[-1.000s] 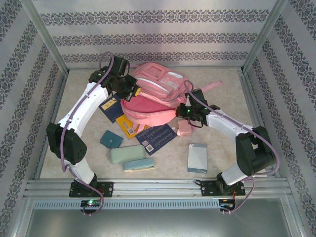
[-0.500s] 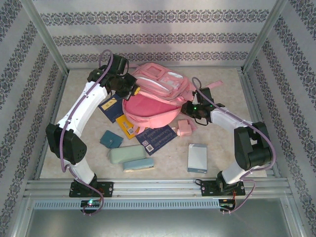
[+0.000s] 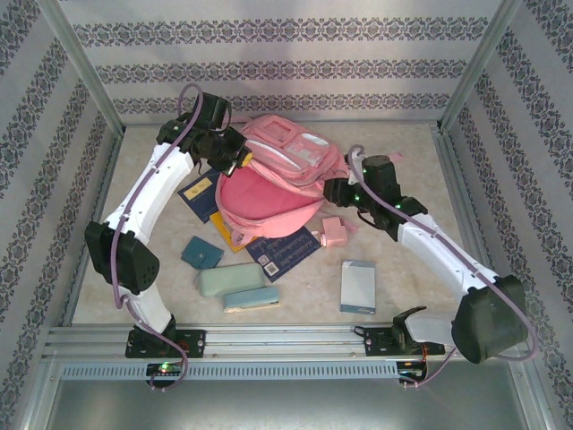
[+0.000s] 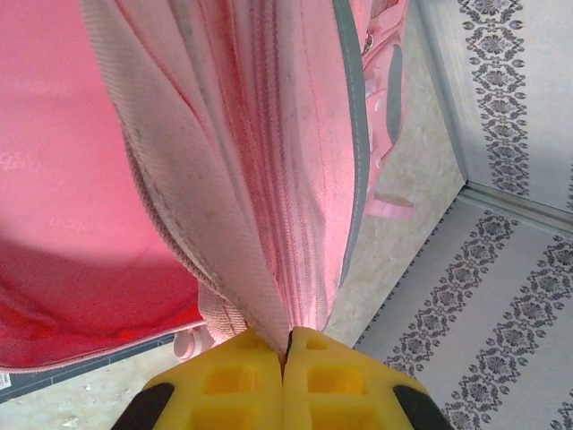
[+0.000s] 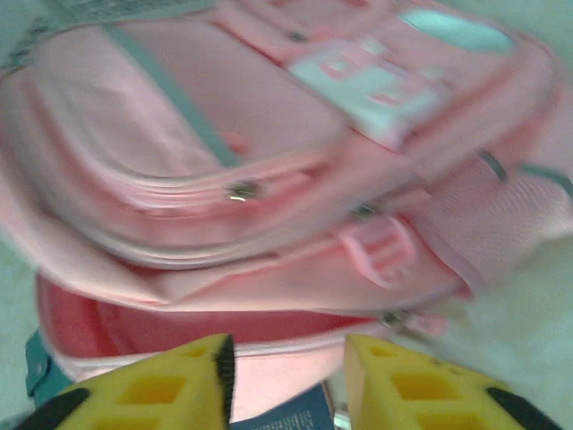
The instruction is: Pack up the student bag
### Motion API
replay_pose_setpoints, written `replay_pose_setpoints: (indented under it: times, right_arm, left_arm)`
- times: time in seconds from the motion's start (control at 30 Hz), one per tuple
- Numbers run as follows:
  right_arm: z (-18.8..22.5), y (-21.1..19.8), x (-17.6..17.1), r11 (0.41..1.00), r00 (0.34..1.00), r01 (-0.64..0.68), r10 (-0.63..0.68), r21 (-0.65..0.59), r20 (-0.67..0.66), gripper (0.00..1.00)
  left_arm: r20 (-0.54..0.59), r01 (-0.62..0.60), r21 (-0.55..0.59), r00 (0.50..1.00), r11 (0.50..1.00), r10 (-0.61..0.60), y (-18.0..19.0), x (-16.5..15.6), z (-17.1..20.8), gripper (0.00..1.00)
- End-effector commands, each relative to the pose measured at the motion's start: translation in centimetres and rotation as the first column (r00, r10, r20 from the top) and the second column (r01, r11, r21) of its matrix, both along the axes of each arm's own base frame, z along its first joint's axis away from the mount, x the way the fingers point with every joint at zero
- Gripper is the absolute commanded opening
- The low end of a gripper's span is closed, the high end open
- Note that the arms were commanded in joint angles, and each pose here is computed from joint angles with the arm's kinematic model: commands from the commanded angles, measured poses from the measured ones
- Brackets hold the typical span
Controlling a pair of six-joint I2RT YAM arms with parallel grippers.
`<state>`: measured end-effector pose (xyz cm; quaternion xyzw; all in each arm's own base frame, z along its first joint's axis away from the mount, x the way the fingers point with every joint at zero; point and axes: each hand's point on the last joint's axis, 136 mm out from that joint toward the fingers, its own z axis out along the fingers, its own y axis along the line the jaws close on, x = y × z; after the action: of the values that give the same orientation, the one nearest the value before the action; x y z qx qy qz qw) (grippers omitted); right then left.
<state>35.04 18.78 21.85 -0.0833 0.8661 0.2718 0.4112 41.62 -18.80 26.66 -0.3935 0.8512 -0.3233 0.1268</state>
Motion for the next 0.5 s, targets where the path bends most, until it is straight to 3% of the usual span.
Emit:
replay_pose_setpoints:
  times: [0.0, 0.2, 0.33, 0.47]
  right_arm:
    - [3.3, 3.4, -0.1, 0.979, 0.959, -0.186, 0.201, -0.089, 0.199, 0.49]
    - [4.7, 9.8, -0.8, 0.883, 0.841, -0.393, 0.458, -0.255, 0.287, 0.65]
    - [3.9, 12.7, 0.1, 0.847, 0.818, -0.446, 0.517, -0.291, 0.252, 0.69]
    - [2.1, 14.1, 1.6, 0.833, 0.828, -0.445, 0.523, -0.328, 0.203, 0.67]
  left_arm:
    - [0.062, 0.042, -0.02, 0.997, 0.999, -0.041, -0.4, 0.7, 1.7, 0.0]
    - [0.059, 0.06, -0.021, 0.996, 0.998, -0.059, -0.6, 0.5, 1.5, 0.0]
    - [0.058, 0.065, -0.026, 0.996, 0.998, -0.064, -0.7, 0.3, 1.6, 0.0]
    - [0.062, 0.068, -0.04, 0.996, 0.997, -0.066, -0.9, 0.2, 1.7, 0.0]
